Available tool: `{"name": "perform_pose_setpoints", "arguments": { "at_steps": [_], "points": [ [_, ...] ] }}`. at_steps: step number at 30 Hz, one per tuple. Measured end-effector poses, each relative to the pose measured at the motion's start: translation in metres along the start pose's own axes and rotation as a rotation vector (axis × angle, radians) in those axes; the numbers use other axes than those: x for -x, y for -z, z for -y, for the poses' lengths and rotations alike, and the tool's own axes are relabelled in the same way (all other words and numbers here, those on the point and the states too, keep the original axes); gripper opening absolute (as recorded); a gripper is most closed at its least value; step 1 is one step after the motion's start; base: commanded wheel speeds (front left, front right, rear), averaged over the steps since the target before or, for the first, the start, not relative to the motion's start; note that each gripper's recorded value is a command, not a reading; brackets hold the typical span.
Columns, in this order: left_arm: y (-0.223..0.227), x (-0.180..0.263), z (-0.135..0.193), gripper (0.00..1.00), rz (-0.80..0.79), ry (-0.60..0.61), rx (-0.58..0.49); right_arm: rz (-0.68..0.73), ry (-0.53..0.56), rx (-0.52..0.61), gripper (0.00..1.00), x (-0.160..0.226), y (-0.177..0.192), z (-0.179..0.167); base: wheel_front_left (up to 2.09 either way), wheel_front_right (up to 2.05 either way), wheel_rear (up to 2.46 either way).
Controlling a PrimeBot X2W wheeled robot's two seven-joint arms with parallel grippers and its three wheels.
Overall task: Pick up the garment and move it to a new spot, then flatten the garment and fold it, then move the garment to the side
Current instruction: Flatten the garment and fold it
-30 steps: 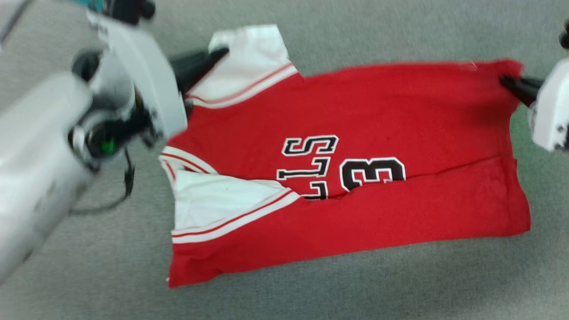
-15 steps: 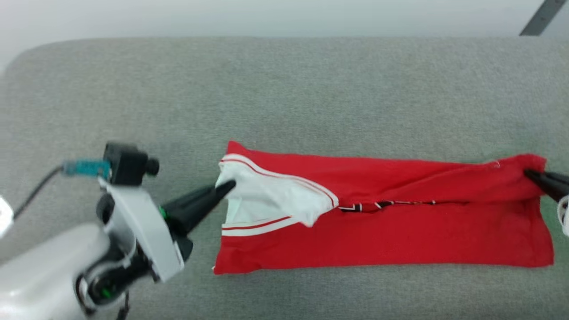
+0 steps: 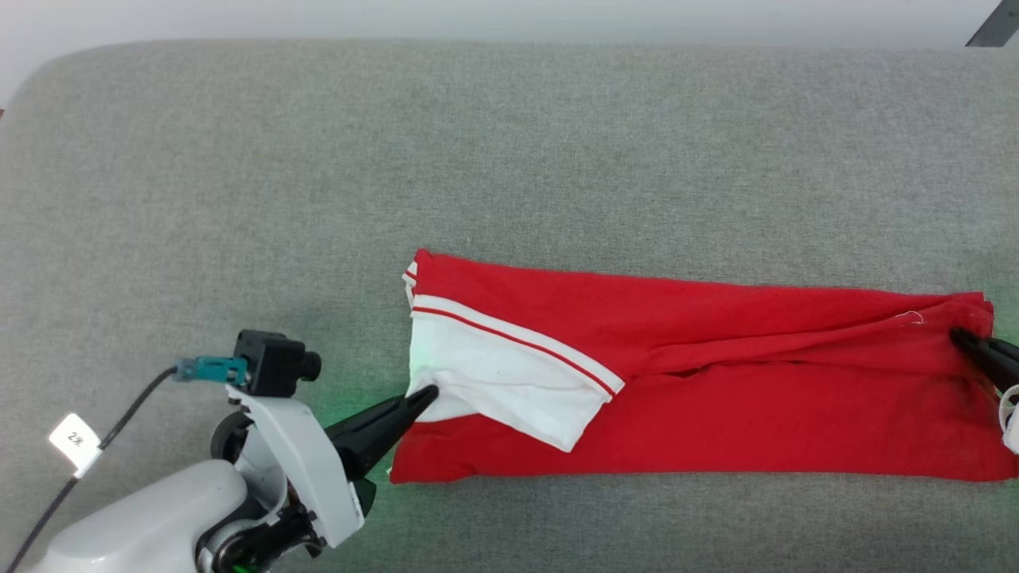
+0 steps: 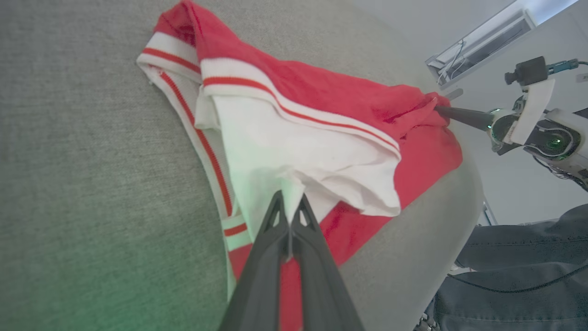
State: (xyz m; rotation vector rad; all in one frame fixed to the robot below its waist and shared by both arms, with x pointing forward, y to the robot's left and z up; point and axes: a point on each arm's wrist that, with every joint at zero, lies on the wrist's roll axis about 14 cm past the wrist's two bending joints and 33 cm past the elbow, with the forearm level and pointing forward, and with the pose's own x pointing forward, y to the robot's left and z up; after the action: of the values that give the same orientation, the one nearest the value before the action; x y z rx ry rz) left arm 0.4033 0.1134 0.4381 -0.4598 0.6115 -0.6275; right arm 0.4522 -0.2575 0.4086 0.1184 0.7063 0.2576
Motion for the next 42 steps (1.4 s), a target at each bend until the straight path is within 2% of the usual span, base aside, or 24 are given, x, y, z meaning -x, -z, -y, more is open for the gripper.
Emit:
{"name": "perform_pose_setpoints", "arguments": {
  "at_steps": [5, 6, 7, 8, 9, 10, 11, 20, 23, 25, 29, 34, 37, 42],
  "points": [
    [0.012, -0.008, -0.01, 0.0, -0.02, -0.029, -0.005, -0.004, 0.009, -0.006, 0.0, -0.003, 0.008, 0.0, 0.0, 0.0, 0.0],
    [0.014, -0.009, -0.01, 0.05, -0.02, -0.03, -0.007, -0.004, 0.011, 0.0, 0.13, -0.003, 0.009, 0.0, 0.0, 0.0, 0.0],
    [0.015, -0.009, -0.01, 0.2, -0.016, -0.034, -0.008, 0.001, 0.011, 0.003, 0.33, -0.002, 0.008, -0.001, 0.0, 0.0, 0.0],
    [0.015, -0.008, -0.011, 0.42, -0.008, -0.039, -0.008, 0.011, 0.012, 0.005, 0.62, -0.001, 0.007, -0.001, 0.0, 0.0, 0.0],
    [0.016, -0.007, -0.012, 0.74, -0.002, -0.042, -0.006, 0.022, 0.015, 0.01, 1.0, 0.0, 0.005, 0.0, 0.0, 0.0, 0.0],
    [0.016, -0.006, -0.01, 0.93, 0.007, -0.041, -0.006, 0.033, 0.016, 0.011, 1.0, 0.002, 0.003, 0.0, 0.0, 0.0, 0.0],
    [0.015, -0.006, -0.009, 1.0, 0.02, -0.04, -0.006, 0.044, 0.017, 0.012, 1.0, 0.003, 0.001, 0.0, 0.0, 0.0, 0.0],
    [0.006, 0.009, 0.002, 1.0, 0.138, -0.046, 0.004, 0.086, 0.037, -0.019, 1.0, 0.026, -0.011, 0.01, 0.0, 0.0, 0.0],
    [-0.004, 0.016, -0.001, 1.0, 0.221, -0.076, 0.017, 0.072, 0.038, -0.062, 1.0, 0.026, -0.008, 0.012, 0.0, 0.0, 0.0],
    [-0.01, 0.022, -0.004, 1.0, 0.284, -0.105, 0.033, 0.045, 0.035, -0.096, 1.0, 0.025, -0.001, 0.011, 0.0, 0.0, 0.0],
    [-0.019, 0.041, -0.015, 1.0, 0.399, -0.192, -0.013, -0.024, 0.02, -0.165, 1.0, 0.02, 0.015, 0.006, 0.0, 0.0, 0.0],
    [-0.01, 0.067, -0.029, 1.0, 0.485, -0.316, -0.031, -0.116, 0.018, -0.206, 1.0, 0.012, 0.025, 0.005, 0.0, 0.0, 0.0],
    [-0.014, 0.081, -0.035, 1.0, 0.532, -0.377, -0.081, -0.17, 0.032, -0.222, 1.0, 0.007, 0.029, 0.008, 0.0, 0.0, 0.0],
    [-0.023, 0.106, -0.042, 1.0, 0.585, -0.5, -0.235, -0.249, 0.019, -0.219, 1.0, -0.003, 0.03, 0.001, 0.0, 0.0, 0.0]
  ]
}}
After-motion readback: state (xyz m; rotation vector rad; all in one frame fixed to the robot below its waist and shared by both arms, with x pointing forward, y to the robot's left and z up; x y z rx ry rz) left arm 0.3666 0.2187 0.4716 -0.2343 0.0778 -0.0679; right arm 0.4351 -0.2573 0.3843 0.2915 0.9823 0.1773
